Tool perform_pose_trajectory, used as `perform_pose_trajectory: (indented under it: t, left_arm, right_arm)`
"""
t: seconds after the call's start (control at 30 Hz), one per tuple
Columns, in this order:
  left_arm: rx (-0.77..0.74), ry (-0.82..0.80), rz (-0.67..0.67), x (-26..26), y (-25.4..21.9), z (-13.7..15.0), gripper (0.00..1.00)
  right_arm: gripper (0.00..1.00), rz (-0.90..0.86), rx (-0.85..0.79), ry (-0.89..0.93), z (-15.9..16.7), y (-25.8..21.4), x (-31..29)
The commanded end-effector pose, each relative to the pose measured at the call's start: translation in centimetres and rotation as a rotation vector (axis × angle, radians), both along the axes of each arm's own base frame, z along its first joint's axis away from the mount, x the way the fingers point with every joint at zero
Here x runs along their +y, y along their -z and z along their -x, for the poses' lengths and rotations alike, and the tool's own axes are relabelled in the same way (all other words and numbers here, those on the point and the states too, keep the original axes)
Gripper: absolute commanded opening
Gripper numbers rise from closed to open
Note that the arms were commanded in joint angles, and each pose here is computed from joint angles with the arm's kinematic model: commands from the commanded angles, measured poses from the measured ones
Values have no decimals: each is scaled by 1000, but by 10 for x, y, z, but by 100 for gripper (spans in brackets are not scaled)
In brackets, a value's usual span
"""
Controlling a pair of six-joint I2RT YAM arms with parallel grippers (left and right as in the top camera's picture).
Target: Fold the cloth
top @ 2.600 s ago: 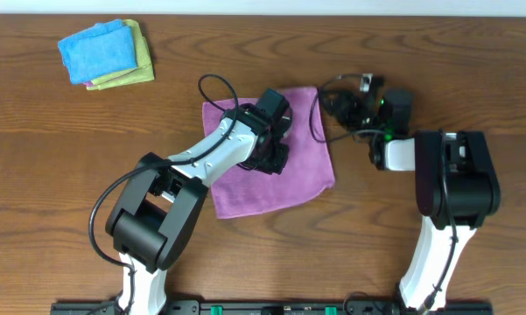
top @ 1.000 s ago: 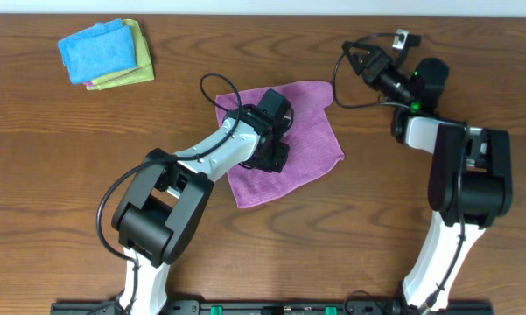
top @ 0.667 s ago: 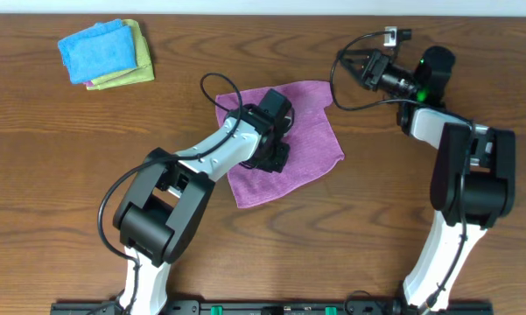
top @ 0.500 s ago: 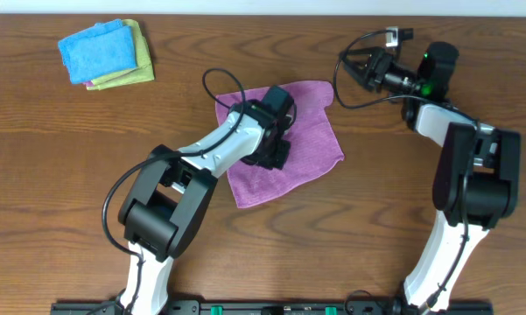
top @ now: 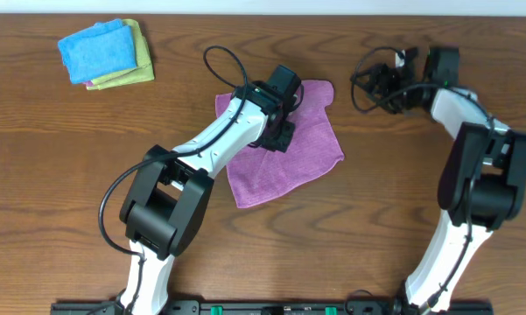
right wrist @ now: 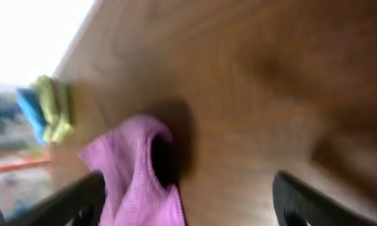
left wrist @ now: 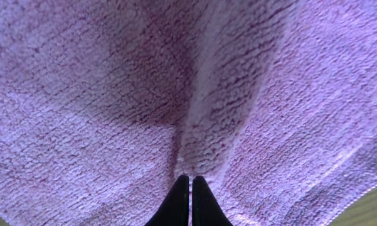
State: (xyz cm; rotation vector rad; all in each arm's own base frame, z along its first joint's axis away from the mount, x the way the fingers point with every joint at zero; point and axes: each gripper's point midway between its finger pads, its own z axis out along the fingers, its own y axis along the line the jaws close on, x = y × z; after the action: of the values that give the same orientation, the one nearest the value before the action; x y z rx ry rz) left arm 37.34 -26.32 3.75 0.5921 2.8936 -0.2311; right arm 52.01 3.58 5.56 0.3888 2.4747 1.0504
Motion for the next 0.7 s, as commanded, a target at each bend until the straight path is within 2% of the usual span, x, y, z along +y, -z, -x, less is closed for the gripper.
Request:
perform_pose_trajectory:
  t: [0.0,0.17,0.33,0.37,0.43,0.47,0.67]
  left_arm:
    - [-21,-13,-53,10,-2,-5,6]
    - [-62,-22,-71,12,-26,-14,6]
    - [-59,-73,-101,30,-40,-13,5]
    - [-42,-97,-108,38,-40,-13,6]
    - [-5,-135,-120,54,-40,-11,6]
    - [13,-151,-121,61,-39,-11,6]
    - [76,-214,-90,87,-35,-13,6]
  right_arm:
    - [85,273,-211,-99,-18,-67,-7]
    - [78,444,-169,-190,6,-89,-2]
    - [58,607,-75,-271,43,-91,9]
    - [49,635,-54,-287,50,-90,12]
    - [20,659,-25,-325,62,-90,21]
    - [2,667,-10,-338,68,-87,25]
    - [2,677,111,-429,107,-46,41]
